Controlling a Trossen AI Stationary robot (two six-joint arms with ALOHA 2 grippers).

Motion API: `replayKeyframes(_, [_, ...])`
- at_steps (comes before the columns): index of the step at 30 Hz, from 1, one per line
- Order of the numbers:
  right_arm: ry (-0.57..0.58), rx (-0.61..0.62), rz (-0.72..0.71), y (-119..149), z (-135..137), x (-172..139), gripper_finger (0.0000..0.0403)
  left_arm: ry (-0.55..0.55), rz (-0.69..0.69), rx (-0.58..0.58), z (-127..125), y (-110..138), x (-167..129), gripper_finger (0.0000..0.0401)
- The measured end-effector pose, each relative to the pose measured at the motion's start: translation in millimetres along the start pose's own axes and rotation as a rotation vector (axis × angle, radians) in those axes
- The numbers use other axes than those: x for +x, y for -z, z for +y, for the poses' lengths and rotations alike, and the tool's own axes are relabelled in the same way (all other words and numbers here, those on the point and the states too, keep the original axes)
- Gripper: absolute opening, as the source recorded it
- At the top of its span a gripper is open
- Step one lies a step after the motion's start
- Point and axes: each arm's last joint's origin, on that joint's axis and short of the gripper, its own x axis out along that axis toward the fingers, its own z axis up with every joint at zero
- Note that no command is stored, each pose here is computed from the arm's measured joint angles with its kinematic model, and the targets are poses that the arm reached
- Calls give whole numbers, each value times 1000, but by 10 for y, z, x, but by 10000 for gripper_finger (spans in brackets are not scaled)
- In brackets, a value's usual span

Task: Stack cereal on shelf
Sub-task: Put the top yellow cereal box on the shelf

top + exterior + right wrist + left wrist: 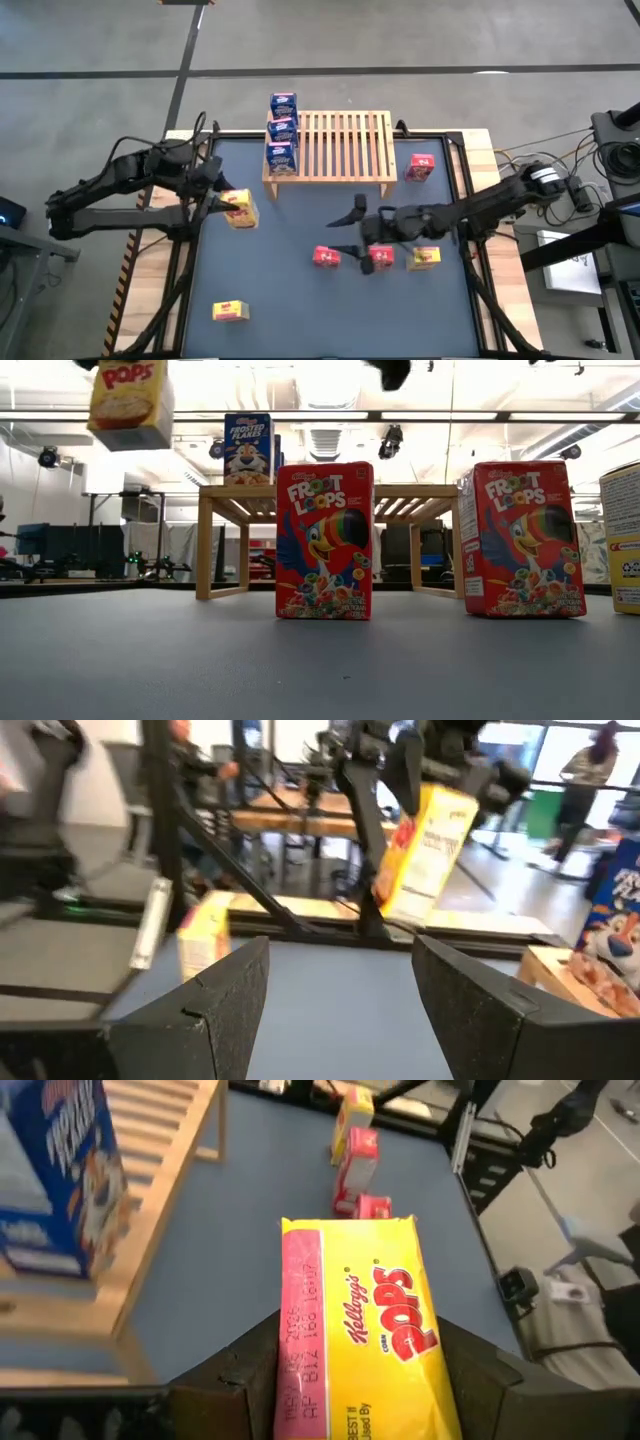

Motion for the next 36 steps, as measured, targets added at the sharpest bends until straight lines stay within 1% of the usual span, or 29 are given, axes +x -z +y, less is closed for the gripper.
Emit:
replayKeyframes(2, [49, -10, 18, 46, 14, 138, 237, 9, -3, 18, -25, -38, 63, 174])
replayKeyframes(5, [138, -6, 12, 22, 21, 334, 237, 20, 2, 54, -77, -89, 185, 174])
replayKeyframes(8, [193, 7, 6, -5, 36, 516, 237, 7, 3, 95, -145, -133, 309, 174])
replayKeyframes(11, [195, 82, -13, -37, 55, 670, 243, -26, 29, 142, -241, -162, 417, 174])
replayKeyframes(14, [197, 87, -12, -11, 67, 776, 261, -41, 19, 194, -372, -230, 441, 174])
replayKeyframes(17, [207, 91, 10, 80, 44, 854, 284, -44, -14, 238, -512, -319, 422, 174])
replayKeyframes(23, [227, 90, -7, 188, -9, 938, 335, -52, -55, 278, -697, -455, 398, 174])
replayKeyframes(26, [226, 70, -31, 167, -11, 936, 352, -51, -34, 286, -727, -468, 464, 174])
replayKeyframes(32, [215, 54, -54, 132, -9, 930, 359, -61, 7, 291, -744, -469, 639, 174])
replayKeyframes(36, [201, 49, -53, 135, -13, 931, 359, -54, -8, 295, -777, -511, 763, 174])
